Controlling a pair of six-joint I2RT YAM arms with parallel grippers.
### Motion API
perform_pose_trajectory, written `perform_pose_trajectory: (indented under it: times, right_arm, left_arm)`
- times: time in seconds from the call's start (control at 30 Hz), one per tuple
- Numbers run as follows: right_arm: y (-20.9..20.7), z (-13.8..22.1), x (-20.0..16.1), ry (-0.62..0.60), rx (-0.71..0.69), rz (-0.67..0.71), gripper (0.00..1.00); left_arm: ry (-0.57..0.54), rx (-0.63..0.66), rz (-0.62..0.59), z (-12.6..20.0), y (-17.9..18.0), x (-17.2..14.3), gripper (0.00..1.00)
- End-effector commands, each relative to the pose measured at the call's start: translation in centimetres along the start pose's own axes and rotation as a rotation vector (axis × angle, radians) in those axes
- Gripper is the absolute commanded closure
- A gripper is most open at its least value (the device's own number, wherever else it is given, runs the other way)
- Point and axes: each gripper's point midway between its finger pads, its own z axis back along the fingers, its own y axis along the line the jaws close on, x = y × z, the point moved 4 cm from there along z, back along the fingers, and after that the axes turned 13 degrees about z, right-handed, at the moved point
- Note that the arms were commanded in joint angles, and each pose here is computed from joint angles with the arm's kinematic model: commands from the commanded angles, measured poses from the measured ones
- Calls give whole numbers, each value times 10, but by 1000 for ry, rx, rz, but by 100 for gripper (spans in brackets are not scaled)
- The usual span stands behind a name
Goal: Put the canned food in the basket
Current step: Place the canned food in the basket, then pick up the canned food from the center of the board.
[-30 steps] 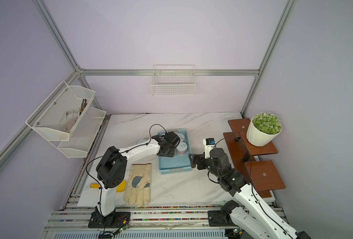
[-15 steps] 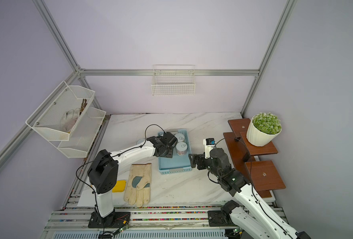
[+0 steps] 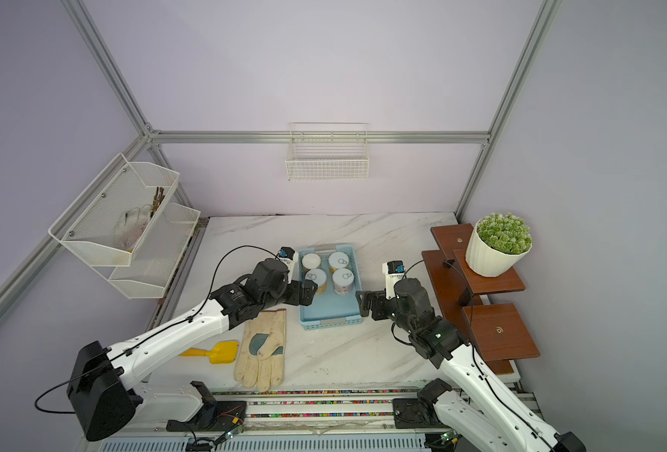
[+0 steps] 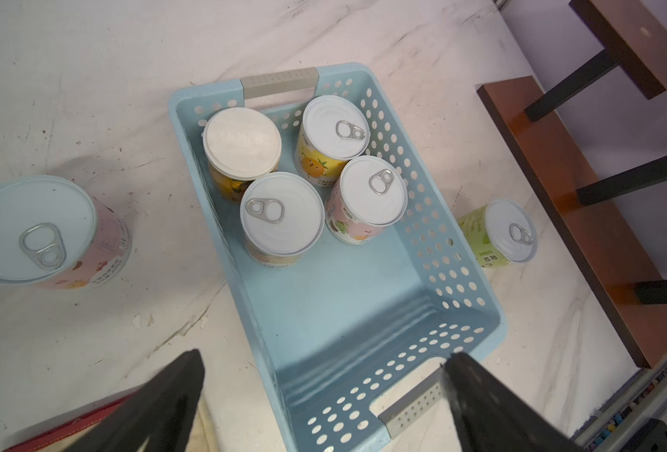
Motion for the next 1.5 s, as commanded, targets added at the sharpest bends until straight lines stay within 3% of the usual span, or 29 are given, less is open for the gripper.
perform_pose_trajectory:
  times: [0.0, 0.17, 0.33, 0.67, 0.93, 1.47]
  right_arm:
    - [3, 4, 16, -32, 13, 4, 1]
    - [-18, 2, 15, 6, -149, -39, 0]
    - [-41, 2, 10, 62, -331, -71, 0]
    - [-68, -16, -2, 207, -482, -160, 1]
    - [-79, -42, -16, 344, -445, -188, 0]
    - [-103, -73, -50, 565, -407, -274, 1]
  left_arm:
    - [-110, -175, -17, 23, -17, 25, 0]
    - [-140, -228, -5, 36, -9, 31, 0]
    - [-125, -378, -43, 52, -20, 29, 0]
    - [-51, -638, -130, 80, -44, 10, 0]
    - [-31, -636, -145, 85, -42, 4, 0]
    - [-126, -597, -147, 98, -37, 15, 0]
